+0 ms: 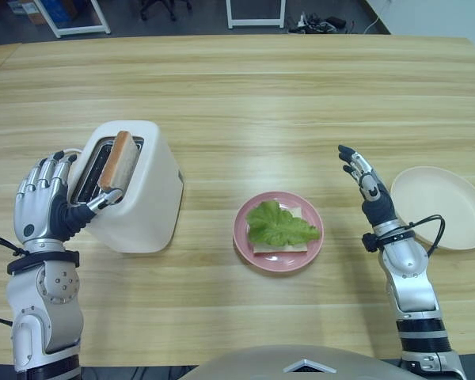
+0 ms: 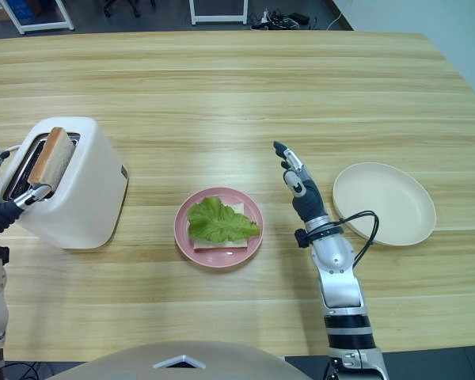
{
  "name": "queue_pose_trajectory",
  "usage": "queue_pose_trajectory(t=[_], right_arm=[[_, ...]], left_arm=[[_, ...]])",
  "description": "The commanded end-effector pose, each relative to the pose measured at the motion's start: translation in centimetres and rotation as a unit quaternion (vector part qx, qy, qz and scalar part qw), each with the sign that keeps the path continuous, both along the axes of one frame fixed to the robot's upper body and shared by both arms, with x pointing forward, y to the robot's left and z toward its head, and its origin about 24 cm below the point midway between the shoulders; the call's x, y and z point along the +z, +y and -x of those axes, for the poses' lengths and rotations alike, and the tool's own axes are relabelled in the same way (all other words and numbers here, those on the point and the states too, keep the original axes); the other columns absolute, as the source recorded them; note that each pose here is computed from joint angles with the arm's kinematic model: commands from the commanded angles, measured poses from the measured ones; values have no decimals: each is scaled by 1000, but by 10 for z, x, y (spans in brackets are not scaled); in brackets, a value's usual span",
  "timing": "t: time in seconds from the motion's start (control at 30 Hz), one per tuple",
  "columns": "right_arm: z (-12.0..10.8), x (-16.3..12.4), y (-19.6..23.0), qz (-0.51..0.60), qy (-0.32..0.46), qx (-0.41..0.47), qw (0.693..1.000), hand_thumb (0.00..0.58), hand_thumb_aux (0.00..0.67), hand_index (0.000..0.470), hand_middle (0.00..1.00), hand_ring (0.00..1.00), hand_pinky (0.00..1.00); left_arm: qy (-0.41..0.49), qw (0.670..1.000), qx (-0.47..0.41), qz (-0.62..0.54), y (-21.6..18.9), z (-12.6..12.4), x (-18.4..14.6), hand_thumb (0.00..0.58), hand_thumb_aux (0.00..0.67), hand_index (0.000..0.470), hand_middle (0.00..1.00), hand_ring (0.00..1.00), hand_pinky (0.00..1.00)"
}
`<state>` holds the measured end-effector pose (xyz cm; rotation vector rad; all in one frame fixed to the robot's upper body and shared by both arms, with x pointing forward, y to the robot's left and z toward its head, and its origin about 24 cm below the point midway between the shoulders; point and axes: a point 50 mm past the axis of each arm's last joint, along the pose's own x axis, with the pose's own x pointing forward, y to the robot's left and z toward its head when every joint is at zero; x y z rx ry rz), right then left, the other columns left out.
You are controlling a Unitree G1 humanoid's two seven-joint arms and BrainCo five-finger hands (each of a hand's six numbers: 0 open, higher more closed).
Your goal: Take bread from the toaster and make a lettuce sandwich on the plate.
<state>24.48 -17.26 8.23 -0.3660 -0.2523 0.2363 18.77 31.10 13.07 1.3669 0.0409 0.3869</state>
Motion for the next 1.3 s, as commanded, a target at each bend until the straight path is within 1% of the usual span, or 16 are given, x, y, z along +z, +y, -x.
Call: queue_pose_trajectory(t=[0.03,0.13,0.27,0.3,0.33,0.37,0.63,0.77,0.8,0.83,0.9,0.97,1.1,1.17,1.23,1.3], right_arm=[[-2,-6,3,8,10,-1,1000,0,0,0,0,0,0],[-2,-7,4,27,4,-9,1000,0,0,0,0,0,0],[1,-8,3,27,4,-10,1000,0,0,0,0,0,0],[1,-9,2,29,5,-13,999,0,0,0,0,0,0],[2,-9,1,29,5,-15,999,0,0,0,0,0,0],[3,-9,0,33,2,-21,999,0,0,0,0,0,0],[3,-9,3,43,-7,-28,999,0,0,0,0,0,0],[3,-11,2,43,-5,-32,999,0,0,0,0,0,0],[3,-11,1,43,-5,-33,999,0,0,0,0,0,0],[3,-12,1,43,-4,-34,998,0,0,0,0,0,0],[2,-13,2,42,-3,-33,999,0,0,0,0,0,0],[2,-13,3,41,-2,-32,999,0,0,0,0,0,0],[0,-14,4,37,-2,-32,999,0,0,0,0,0,0],[-1,-14,5,34,-2,-33,999,0,0,0,0,0,0],[-3,-13,4,28,-3,-36,999,0,0,0,0,0,0],[-6,-11,-1,21,-9,-48,999,0,0,0,0,0,0]], left_arm=[[-3,998,-42,39,-14,-11,-4,0,0,0,0,0,0],[-3,997,-60,47,-20,-19,-4,0,0,0,0,0,0],[-3,998,-40,48,-14,-19,-6,0,0,0,0,0,0],[-3,998,-34,48,-13,-19,-6,172,108,76,0,0,0],[-5,998,-31,59,-12,-18,-6,478,389,273,0,0,0],[-7,997,-31,69,-12,-18,-5,580,670,470,0,0,0],[-31,993,-52,99,-20,-17,5,580,670,470,0,0,0],[-82,984,-83,133,-28,-17,18,580,670,470,0,0,0],[-107,981,-83,140,-28,-17,23,580,670,470,357,357,357],[-143,977,-79,140,-27,-17,30,580,670,470,1000,1000,1000],[-219,964,-70,133,-23,-14,47,580,670,470,1000,1000,1000],[-310,942,-66,115,-22,-7,68,580,670,470,1000,1000,1000],[-495,858,-94,97,-31,16,110,580,670,470,1000,1000,1000],[-539,817,-155,135,-43,24,122,580,670,470,1000,1000,1000],[-535,792,-218,196,-57,22,123,580,670,470,1000,1000,1000],[-515,773,-256,268,-68,15,119,580,670,470,1000,1000,1000]])
